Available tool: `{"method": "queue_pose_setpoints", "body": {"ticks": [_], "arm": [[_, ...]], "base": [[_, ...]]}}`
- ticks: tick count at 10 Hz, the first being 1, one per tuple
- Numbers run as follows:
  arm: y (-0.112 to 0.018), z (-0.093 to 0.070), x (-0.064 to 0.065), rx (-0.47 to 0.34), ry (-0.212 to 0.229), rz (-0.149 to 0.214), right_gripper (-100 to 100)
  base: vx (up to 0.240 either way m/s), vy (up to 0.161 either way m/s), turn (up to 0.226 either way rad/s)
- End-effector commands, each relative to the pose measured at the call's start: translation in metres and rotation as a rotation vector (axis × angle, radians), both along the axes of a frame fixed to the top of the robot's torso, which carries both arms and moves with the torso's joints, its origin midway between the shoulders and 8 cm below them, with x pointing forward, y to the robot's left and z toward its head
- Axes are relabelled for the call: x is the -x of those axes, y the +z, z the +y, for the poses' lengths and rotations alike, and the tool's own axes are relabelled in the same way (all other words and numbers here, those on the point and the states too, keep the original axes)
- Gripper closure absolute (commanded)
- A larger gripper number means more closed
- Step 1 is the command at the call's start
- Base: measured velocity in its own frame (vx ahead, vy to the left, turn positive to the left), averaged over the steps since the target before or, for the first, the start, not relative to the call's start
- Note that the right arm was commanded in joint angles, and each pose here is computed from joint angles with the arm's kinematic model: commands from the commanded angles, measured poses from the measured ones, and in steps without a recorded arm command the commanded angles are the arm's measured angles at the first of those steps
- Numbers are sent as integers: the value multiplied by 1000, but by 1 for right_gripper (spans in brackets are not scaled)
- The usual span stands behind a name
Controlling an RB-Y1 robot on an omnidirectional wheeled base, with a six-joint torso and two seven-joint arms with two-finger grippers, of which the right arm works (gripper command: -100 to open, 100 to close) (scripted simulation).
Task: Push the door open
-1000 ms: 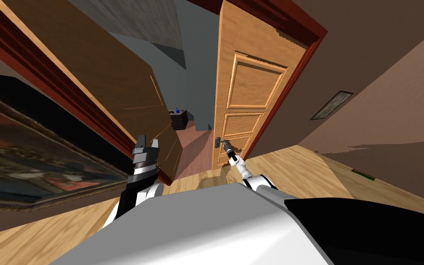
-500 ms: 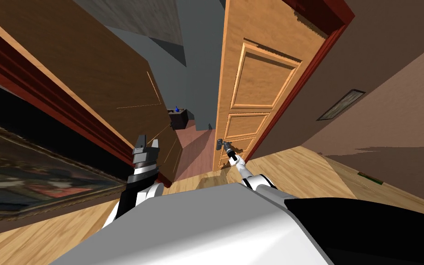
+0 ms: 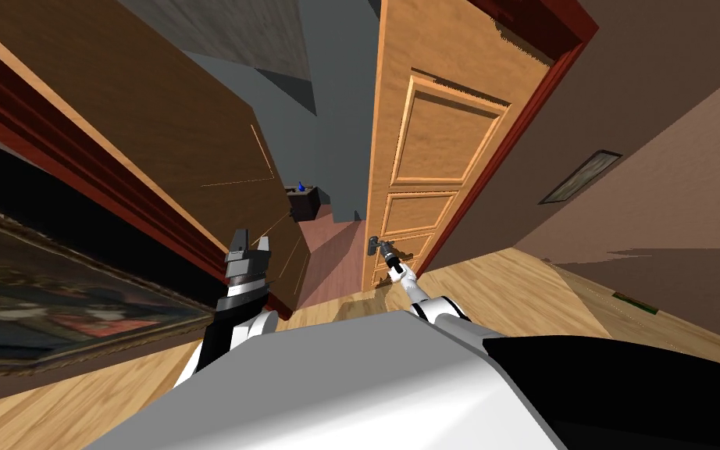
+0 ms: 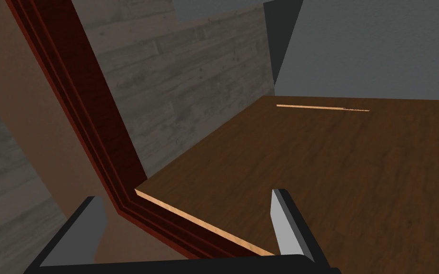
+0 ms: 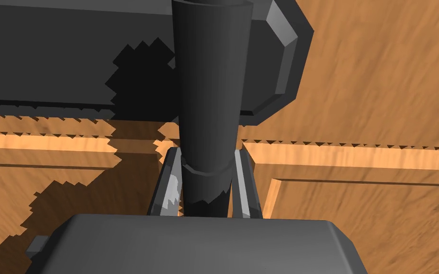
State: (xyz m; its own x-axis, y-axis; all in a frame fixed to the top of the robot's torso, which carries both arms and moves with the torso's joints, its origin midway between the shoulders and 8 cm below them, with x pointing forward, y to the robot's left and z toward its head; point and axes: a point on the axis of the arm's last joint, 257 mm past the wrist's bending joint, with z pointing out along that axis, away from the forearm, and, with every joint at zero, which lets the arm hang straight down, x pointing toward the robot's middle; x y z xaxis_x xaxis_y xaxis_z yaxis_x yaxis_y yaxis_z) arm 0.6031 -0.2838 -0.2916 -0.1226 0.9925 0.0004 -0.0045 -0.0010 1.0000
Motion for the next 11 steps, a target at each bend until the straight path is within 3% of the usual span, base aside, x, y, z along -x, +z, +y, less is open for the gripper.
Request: {"method": "queue_pose_setpoints", "body": {"ticks": [1,11], "arm": [[4,-7,-2,1,-14,-8,100],[3,-70,5,2,-150,-6,100]], "base": [[172,60,-55],[193,87,-48]]}}
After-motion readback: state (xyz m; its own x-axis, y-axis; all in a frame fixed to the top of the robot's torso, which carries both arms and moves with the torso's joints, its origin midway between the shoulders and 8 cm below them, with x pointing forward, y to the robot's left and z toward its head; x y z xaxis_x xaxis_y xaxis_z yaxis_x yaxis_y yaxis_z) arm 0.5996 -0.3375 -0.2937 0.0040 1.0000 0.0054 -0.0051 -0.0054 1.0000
